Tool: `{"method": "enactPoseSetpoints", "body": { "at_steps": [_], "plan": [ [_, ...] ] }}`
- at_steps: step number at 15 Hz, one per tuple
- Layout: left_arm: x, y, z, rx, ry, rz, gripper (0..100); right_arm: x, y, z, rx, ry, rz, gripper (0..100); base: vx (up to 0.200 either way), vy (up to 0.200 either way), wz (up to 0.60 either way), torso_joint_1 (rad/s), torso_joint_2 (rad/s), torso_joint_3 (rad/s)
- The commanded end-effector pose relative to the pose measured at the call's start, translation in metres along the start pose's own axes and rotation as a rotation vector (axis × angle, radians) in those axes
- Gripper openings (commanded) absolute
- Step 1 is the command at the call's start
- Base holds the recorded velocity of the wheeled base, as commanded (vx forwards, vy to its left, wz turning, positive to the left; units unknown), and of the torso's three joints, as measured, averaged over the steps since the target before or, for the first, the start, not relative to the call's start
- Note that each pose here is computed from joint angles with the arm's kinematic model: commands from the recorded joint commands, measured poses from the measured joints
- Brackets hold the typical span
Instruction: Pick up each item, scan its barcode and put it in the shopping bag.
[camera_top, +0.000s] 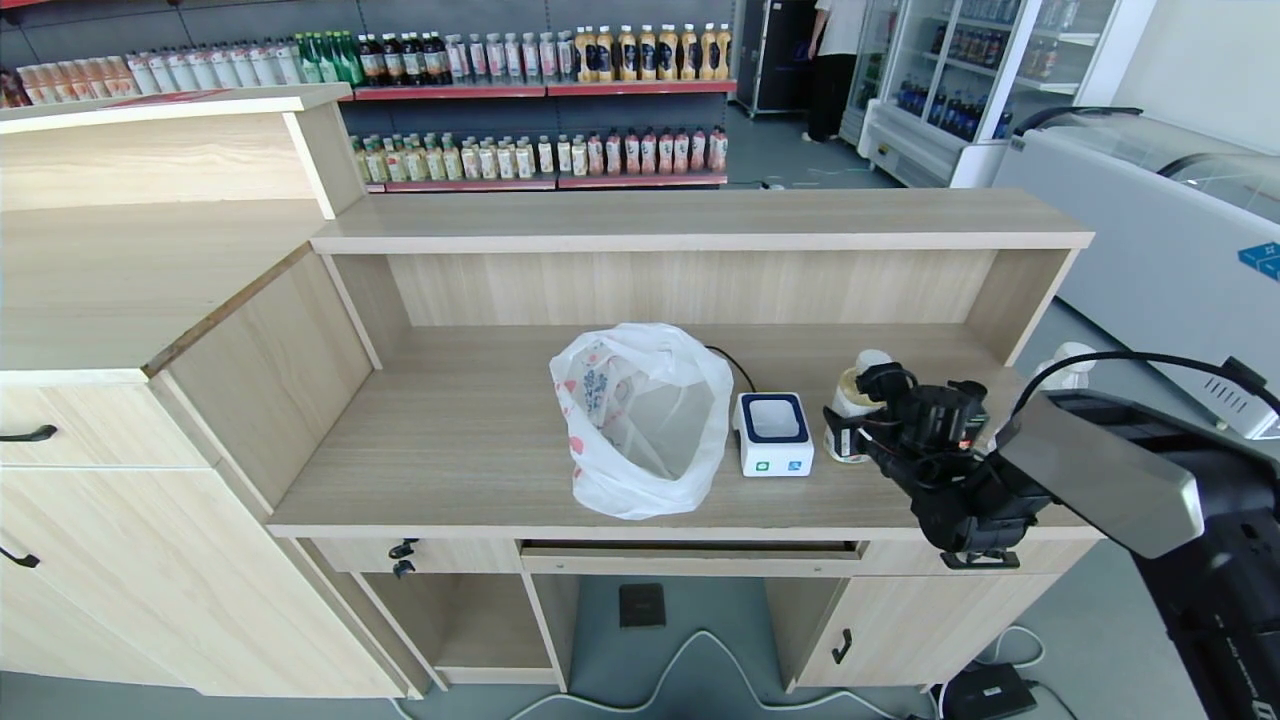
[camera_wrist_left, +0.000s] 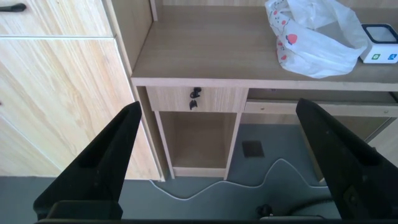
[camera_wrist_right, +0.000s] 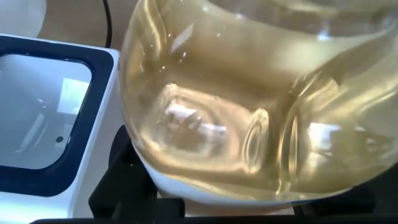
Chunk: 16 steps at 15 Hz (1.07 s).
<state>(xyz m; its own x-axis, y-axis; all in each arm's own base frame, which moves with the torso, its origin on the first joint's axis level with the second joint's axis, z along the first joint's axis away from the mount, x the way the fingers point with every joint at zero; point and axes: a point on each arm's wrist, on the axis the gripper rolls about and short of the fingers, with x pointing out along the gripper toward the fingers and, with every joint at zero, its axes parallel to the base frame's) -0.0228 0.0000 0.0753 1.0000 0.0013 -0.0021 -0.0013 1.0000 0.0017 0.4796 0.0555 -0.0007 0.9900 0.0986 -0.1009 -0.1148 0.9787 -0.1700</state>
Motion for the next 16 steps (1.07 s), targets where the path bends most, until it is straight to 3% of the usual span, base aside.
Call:
{"method": "enactPoseSetpoints", "body": {
  "at_steps": [1, 5, 8, 11, 13, 16],
  "plan": [
    [0.0, 0.0, 0.0, 0.0, -0.001, 0.0, 100, 0.0, 0.0, 0.004, -0.003, -0.015, -0.002, 0, 0.0, 0.0, 0.0, 0.0, 0.0, 0.0],
    [0.0, 0.0, 0.0, 0.0, -0.001, 0.0, 100, -0.029, -0.02, 0.073, 0.051, -0.111, 0.038, 0, 0.0, 0.0, 0.0, 0.0, 0.0, 0.0],
    [0.0, 0.0, 0.0, 0.0, -0.001, 0.0, 100, -0.095, -0.033, 0.146, 0.194, -0.129, 0.127, 0, 0.0, 0.0, 0.0, 0.0, 0.0, 0.0],
    [0.0, 0.0, 0.0, 0.0, -0.001, 0.0, 100, -0.199, -0.037, 0.211, 0.309, -0.124, 0.332, 0, 0.0, 0.0, 0.0, 0.0, 0.0, 0.0],
    [0.0, 0.0, 0.0, 0.0, -0.001, 0.0, 100, -0.273, -0.036, 0.232, 0.369, -0.109, 0.474, 0, 0.0, 0.0, 0.0, 0.0, 0.0, 0.0],
    [0.0, 0.0, 0.0, 0.0, -0.001, 0.0, 100, -0.361, -0.03, 0.232, 0.458, -0.051, 0.707, 0, 0.0, 0.0, 0.0, 0.0, 0.0, 0.0]
  ]
}}
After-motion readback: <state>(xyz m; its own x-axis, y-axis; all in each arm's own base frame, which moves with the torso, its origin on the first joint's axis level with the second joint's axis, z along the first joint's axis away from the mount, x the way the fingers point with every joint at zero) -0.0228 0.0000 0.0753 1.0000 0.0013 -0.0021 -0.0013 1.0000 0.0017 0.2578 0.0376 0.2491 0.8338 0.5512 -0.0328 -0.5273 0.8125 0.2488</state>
